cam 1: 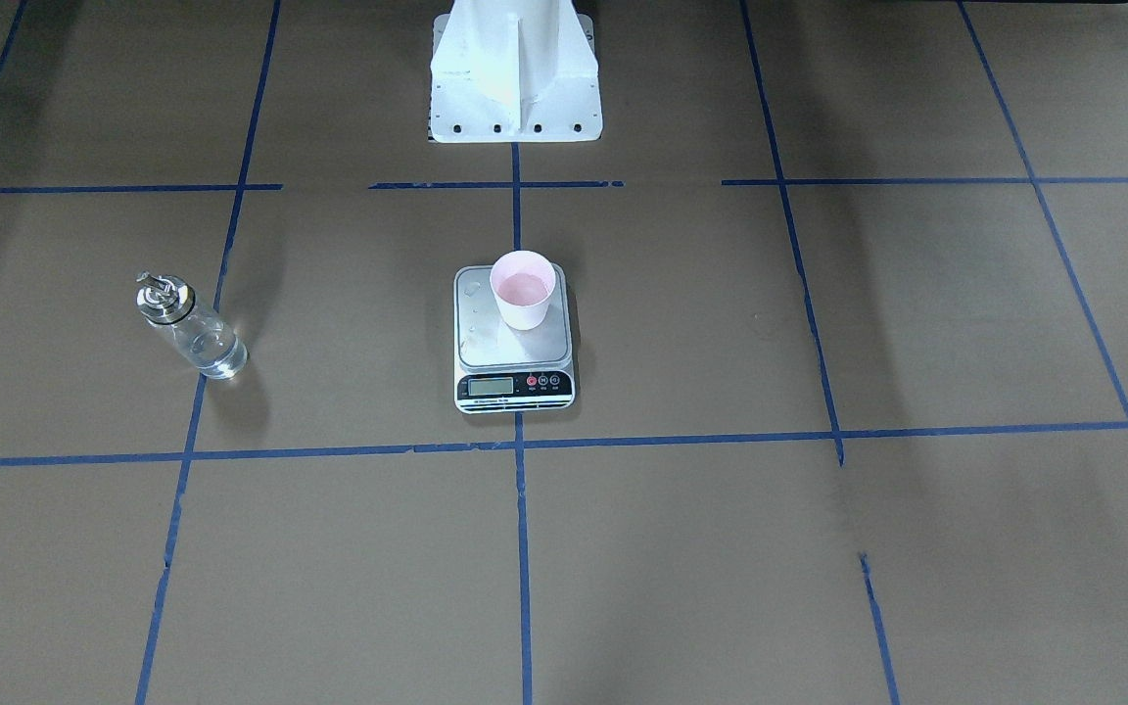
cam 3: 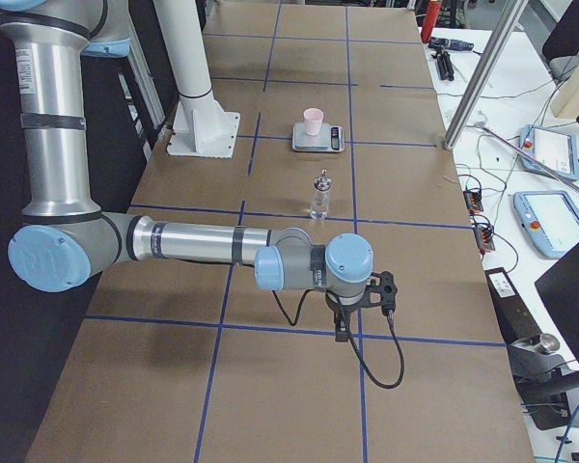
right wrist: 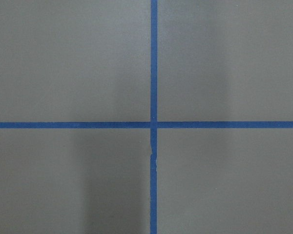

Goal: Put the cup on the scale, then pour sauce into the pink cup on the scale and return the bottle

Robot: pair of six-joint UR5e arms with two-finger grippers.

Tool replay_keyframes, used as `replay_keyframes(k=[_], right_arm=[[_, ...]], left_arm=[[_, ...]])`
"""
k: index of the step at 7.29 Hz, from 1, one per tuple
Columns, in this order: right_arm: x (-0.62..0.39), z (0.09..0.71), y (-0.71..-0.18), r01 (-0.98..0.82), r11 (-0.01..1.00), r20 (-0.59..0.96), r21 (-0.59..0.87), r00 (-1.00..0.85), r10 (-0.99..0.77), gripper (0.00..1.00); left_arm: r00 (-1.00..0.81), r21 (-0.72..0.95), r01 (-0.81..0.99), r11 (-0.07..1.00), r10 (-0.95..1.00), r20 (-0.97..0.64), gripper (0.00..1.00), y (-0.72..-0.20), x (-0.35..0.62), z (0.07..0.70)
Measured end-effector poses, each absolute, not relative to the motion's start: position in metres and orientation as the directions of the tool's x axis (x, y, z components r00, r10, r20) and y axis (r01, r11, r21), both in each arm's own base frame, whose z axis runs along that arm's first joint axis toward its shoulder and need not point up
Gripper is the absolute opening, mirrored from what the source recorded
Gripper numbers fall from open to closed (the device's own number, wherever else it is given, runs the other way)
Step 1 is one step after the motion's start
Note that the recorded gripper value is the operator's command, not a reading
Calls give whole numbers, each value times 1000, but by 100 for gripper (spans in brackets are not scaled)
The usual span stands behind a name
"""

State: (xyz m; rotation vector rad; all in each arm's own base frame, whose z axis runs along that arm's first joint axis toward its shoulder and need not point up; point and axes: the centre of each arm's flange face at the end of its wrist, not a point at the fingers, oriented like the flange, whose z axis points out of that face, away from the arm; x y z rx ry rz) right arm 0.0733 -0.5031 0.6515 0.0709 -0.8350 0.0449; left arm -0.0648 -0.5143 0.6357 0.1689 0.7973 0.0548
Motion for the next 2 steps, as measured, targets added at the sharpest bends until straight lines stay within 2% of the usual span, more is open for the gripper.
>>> replay_keyframes(k=[2], right_arm=[[73,651,-504,-68,997,742,47,671,11,100]], left_arm=[[698,173,15,985,114,-707,100,-515,-65,635]])
